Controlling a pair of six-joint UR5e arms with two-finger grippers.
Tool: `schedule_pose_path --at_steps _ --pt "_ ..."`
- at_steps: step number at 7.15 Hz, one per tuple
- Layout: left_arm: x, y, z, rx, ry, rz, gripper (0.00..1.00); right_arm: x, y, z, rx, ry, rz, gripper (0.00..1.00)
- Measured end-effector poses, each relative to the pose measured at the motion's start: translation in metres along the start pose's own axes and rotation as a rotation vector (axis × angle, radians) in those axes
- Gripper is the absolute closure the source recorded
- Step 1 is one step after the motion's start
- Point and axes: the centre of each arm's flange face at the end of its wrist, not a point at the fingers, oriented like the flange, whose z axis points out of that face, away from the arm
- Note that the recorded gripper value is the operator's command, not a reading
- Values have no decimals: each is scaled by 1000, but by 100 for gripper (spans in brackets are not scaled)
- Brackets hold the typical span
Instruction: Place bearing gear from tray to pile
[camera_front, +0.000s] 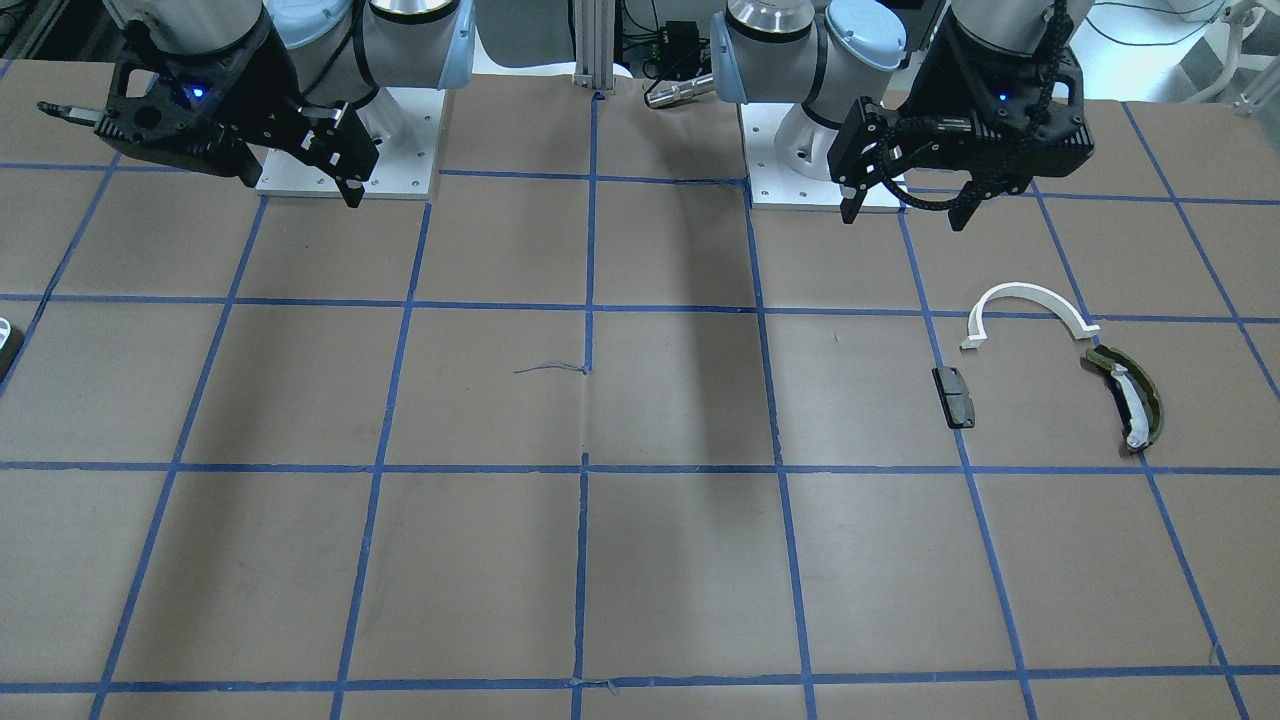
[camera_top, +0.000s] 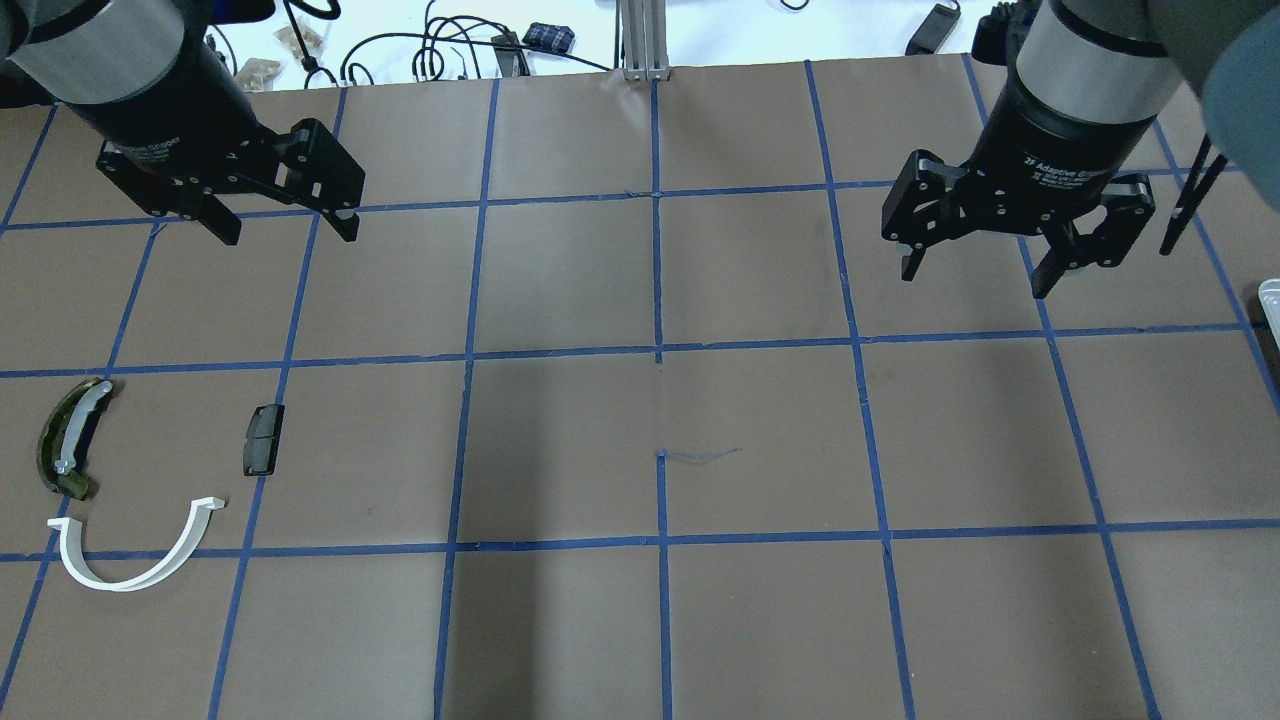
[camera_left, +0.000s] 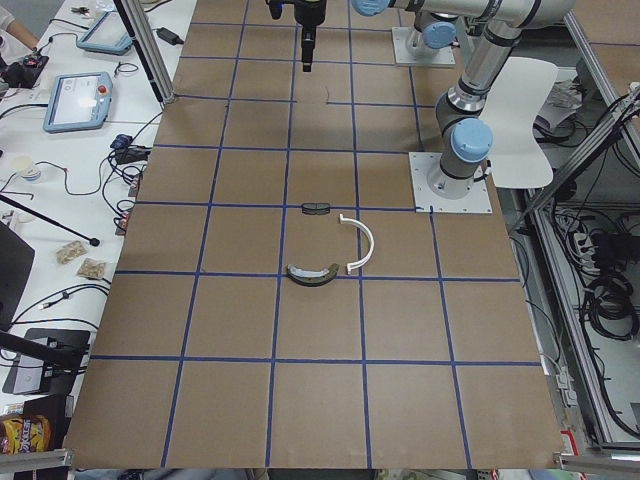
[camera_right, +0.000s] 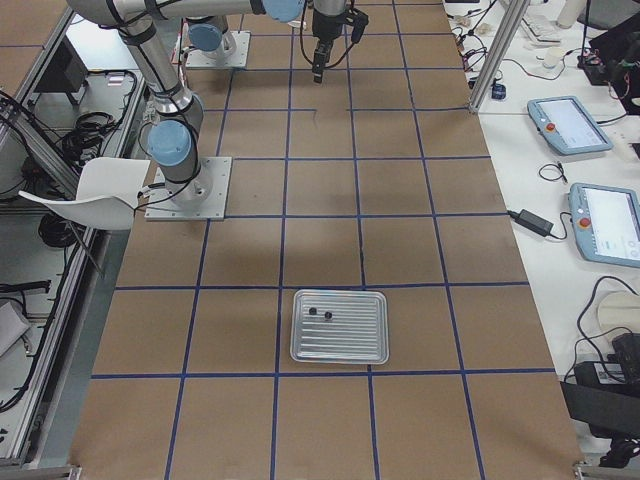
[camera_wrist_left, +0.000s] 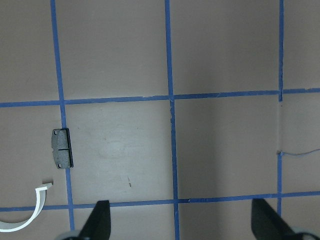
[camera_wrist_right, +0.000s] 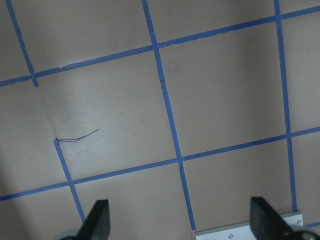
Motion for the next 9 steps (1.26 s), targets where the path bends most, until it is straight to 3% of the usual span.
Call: schedule_pose_path --at_steps 3,9 --pt "0 0 0 -1 -1 1 0 -2 0 -2 -3 -30 -16 0" --pt "0 0 1 -3 -1 -1 0 0 -1 2 -11 -30 -10 0"
